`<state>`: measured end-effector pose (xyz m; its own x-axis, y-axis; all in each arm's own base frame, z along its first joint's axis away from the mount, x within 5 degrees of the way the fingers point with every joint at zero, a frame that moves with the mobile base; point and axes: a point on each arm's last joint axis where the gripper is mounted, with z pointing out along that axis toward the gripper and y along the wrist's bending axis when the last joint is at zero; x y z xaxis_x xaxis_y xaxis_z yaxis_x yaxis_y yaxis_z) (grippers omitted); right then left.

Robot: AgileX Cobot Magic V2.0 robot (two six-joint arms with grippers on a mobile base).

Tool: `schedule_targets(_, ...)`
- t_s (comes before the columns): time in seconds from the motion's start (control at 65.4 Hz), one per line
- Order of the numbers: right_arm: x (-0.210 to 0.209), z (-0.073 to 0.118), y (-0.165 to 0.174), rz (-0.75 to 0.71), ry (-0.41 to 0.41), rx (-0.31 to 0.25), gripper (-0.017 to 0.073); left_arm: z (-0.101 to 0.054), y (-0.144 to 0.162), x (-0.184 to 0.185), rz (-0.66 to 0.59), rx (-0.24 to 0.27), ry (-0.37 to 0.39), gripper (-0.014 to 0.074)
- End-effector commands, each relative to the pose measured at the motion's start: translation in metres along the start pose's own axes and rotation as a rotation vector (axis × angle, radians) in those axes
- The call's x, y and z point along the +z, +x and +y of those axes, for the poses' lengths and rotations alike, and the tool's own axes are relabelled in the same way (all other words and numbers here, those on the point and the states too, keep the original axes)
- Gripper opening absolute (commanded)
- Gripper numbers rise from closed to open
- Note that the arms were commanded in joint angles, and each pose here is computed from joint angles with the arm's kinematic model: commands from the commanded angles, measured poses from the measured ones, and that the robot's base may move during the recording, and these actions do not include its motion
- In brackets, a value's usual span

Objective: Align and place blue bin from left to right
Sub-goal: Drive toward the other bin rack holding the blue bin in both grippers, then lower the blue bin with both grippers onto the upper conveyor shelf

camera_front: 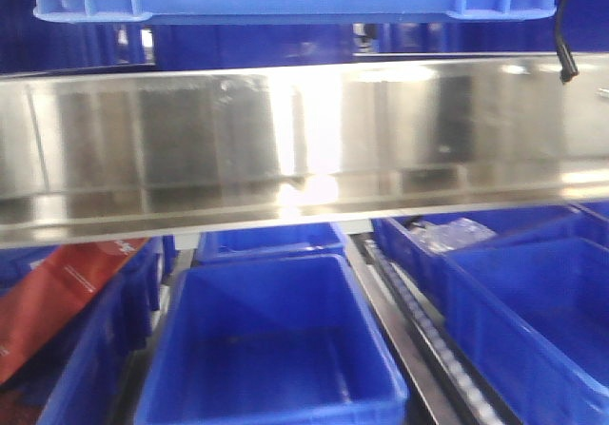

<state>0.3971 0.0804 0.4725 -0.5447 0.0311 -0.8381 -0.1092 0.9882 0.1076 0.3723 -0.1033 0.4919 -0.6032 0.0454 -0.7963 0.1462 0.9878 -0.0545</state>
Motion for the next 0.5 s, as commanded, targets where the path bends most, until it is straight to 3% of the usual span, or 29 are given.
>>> schedule_targets(0.0,-0.0162,0.0043,-0.0157,-0.142,-0.029,-0.013,-0.0070,-0.0070,-0.0104,-0.0203,-0.113,0.004,0.070,-0.0111)
schedule_targets(0.489,-0.0162,0.0043,-0.0157,-0.142,-0.029,-0.013,-0.0070,-0.0070,-0.0104,-0.0203,-0.113,0.004,0.070,-0.0111)
